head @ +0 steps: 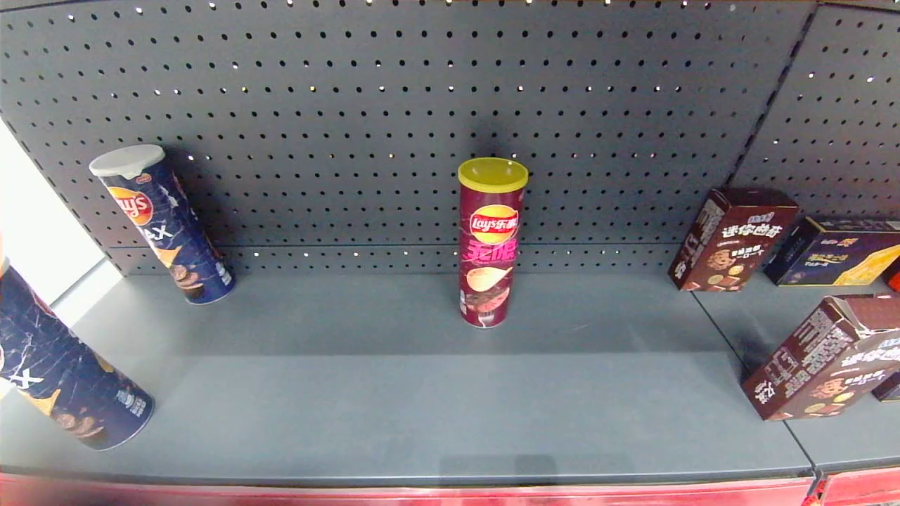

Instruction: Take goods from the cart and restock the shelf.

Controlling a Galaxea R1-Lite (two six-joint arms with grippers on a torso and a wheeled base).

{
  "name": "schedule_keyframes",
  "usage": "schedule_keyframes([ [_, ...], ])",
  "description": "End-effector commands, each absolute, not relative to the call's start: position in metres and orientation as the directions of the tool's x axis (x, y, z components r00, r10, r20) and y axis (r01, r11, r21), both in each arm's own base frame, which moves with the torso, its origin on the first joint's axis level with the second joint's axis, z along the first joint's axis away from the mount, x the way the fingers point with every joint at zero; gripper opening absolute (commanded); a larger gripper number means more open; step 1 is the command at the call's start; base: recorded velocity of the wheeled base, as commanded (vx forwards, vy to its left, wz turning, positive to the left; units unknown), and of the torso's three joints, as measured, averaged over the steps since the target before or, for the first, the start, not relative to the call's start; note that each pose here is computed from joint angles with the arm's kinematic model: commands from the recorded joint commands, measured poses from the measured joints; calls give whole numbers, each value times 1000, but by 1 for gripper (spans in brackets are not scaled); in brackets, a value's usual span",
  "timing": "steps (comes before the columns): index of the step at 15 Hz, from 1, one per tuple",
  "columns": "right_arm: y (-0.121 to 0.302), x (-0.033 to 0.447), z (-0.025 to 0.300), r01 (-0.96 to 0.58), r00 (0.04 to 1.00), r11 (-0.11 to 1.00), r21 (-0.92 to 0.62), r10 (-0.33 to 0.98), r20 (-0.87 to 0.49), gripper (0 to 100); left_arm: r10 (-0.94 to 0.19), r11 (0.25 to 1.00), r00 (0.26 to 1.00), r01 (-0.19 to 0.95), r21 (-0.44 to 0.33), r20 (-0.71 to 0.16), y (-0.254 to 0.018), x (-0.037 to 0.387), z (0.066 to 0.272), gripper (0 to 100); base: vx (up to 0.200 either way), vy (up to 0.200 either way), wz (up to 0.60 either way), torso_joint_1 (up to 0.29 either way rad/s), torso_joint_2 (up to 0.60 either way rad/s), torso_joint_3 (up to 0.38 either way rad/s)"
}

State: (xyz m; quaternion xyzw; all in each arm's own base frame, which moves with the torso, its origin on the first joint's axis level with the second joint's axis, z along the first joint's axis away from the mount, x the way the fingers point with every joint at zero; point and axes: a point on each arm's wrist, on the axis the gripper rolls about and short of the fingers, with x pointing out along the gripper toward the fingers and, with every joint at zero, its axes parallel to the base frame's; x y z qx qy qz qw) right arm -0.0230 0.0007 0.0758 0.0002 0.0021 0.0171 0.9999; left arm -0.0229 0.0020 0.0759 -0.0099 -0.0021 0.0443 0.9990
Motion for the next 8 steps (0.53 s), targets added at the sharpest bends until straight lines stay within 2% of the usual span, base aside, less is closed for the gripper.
schedule_keyframes([
  [1,1,-23,76,-35,999,999,0,35,-5,100,89,996,996,-89,-20,5,2,-23,76,100,0,0,0,0,0,0],
  [8,1,-23,76,-35,999,999,0,35,-5,100,89,996,996,-89,-20,5,2,-23,76,100,0,0,0,0,0,0],
])
